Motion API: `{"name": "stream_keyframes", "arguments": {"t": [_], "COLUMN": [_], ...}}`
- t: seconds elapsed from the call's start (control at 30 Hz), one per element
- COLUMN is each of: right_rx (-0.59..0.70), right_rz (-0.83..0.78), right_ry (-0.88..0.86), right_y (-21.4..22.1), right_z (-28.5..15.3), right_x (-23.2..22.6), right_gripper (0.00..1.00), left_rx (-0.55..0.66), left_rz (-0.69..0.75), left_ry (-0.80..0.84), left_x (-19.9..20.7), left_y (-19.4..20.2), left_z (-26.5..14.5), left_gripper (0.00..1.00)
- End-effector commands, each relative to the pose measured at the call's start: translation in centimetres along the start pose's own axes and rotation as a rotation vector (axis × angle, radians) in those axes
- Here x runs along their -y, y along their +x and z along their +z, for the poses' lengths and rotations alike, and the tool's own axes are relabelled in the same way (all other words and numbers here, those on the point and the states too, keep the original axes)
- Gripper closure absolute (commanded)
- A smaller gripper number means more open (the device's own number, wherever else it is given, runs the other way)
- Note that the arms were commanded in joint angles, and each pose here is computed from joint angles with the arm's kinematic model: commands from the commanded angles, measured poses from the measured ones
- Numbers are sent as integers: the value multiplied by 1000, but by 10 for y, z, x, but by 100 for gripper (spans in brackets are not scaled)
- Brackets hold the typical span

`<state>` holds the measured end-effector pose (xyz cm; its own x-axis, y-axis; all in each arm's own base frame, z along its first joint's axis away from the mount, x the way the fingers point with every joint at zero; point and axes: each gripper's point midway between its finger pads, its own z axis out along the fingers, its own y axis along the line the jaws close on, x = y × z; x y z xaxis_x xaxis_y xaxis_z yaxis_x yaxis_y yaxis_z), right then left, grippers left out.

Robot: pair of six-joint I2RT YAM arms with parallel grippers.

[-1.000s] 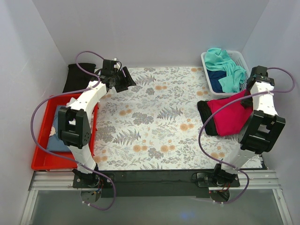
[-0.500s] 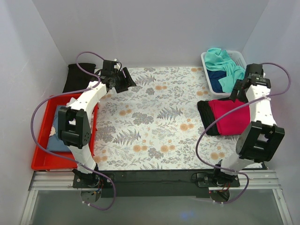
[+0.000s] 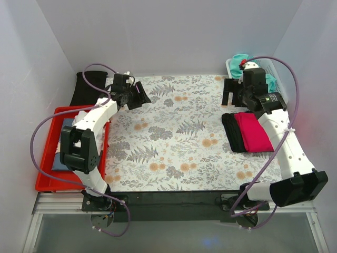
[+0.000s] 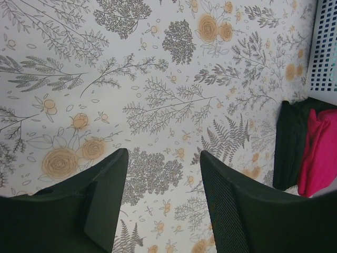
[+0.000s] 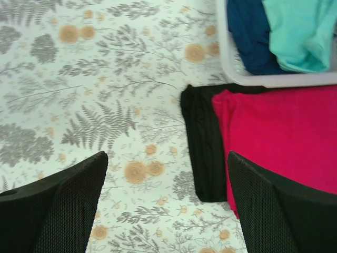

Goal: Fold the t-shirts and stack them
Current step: Put the neatly folded tshirt into the corner of the board with the right arm

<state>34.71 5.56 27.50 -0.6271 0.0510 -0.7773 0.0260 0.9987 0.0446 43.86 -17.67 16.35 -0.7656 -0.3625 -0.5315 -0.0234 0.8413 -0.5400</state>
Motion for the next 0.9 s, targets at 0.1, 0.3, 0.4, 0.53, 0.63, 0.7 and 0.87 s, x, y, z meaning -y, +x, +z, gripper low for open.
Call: {"name": "stream_keyframes", "arguments": {"t": [0.1, 0.3, 0.4, 0.53, 0.63, 0.7, 0.87], "right_rx": [150, 183, 161, 154, 148, 141, 168], "right_rz": [-39, -163, -198, -220, -231, -245, -255], "right_ry": [-231, -472, -506, -524, -522, -522, -516], "right_y": [-45, -44, -39, -41, -40, -38, -45], "right_z": [-21, -28, -22, -17, -12, -9, -9], "right_x": [-63, -137, -155, -166, -169, -171, -174], "right_gripper": [2, 2, 2, 1, 2, 2, 2], "left_rx": [148, 191, 214, 232, 244, 252, 268], "left_rz": [61, 73, 84, 87, 91, 94, 97], "left_ry": [20, -11, -23, -47, -60, -62, -89], "left_x": [13, 4, 1, -3, -6, -6, -11], "left_y": [-24, -20, -22, -22, -22, -23, -23], "left_z": [-47, -61, -69, -75, -80, -83, -88], "left_gripper": [43, 33, 18, 17, 16, 16, 15]}}
